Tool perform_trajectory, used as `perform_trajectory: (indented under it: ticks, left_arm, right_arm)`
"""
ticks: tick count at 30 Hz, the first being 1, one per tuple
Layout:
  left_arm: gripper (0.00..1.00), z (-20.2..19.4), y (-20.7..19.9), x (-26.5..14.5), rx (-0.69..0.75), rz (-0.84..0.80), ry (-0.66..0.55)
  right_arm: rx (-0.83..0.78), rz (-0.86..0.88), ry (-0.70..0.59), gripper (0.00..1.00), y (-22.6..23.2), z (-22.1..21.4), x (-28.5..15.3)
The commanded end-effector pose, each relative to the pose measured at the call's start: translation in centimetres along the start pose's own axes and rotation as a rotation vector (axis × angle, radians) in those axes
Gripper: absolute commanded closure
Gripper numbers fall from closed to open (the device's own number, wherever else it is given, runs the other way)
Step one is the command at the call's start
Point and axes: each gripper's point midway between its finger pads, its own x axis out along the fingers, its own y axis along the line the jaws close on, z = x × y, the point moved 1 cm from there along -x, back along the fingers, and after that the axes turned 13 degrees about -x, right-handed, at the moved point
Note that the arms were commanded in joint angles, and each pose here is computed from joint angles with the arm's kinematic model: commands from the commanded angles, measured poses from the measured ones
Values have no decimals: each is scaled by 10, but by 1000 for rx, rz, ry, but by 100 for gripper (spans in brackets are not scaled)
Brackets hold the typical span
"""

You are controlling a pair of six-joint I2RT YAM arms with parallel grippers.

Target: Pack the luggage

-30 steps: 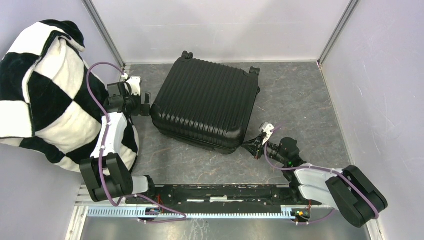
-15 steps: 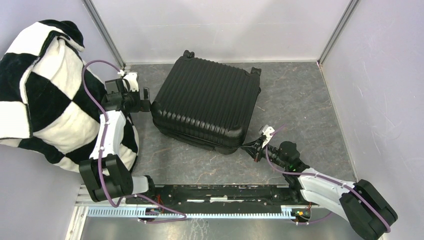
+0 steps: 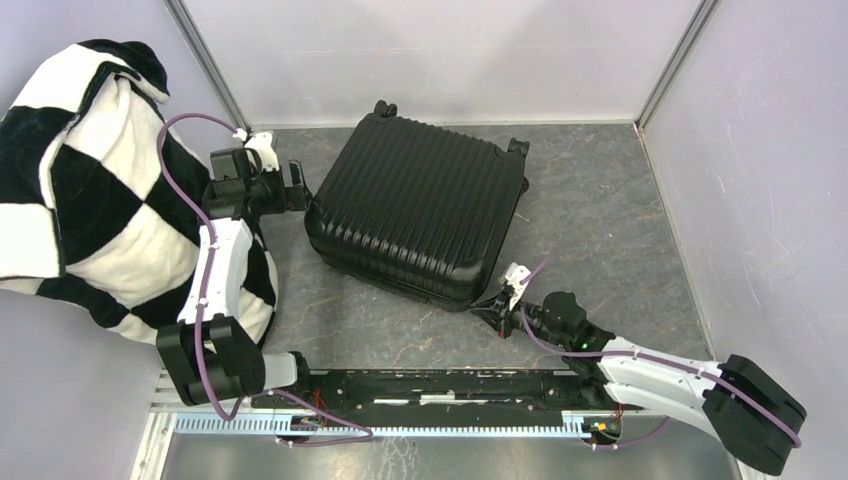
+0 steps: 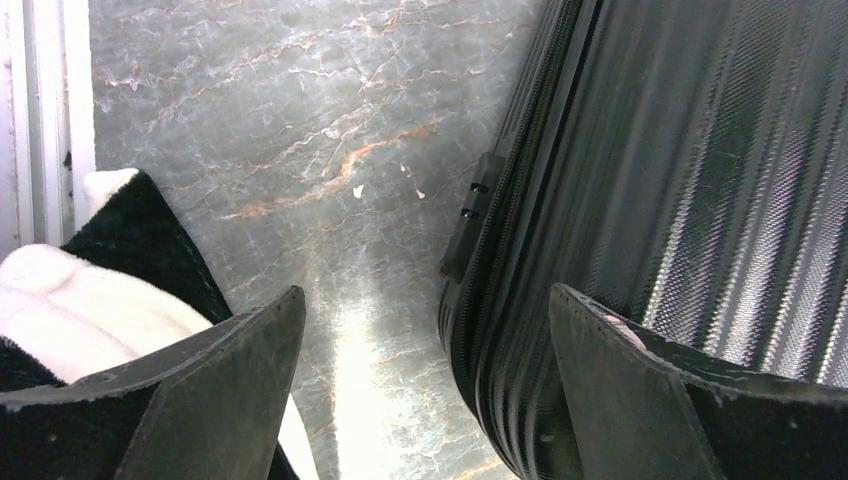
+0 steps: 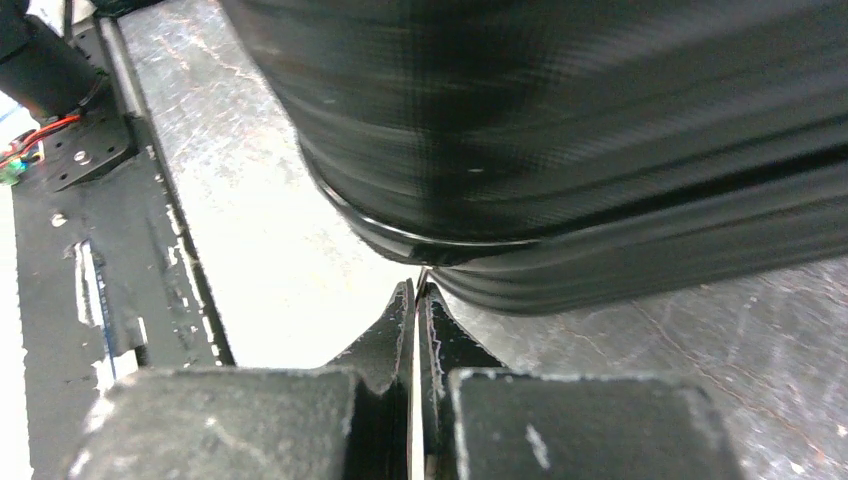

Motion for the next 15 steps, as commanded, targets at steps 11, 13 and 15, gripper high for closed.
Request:
perform_trajectory:
  ticks: [11,13,15]
  left_arm:
    - [3,-1,-28,-13,-23,-114,-25]
    - [3,0,-27,-14,-22,-106,-29]
    - [2,3,-24,-15,8,-88,-38]
  right_arm:
    - [5,41,64,94,50,17,27]
    - [44,-49,86,76,37,20,27]
    - [95,-128,73,68,19,27,22]
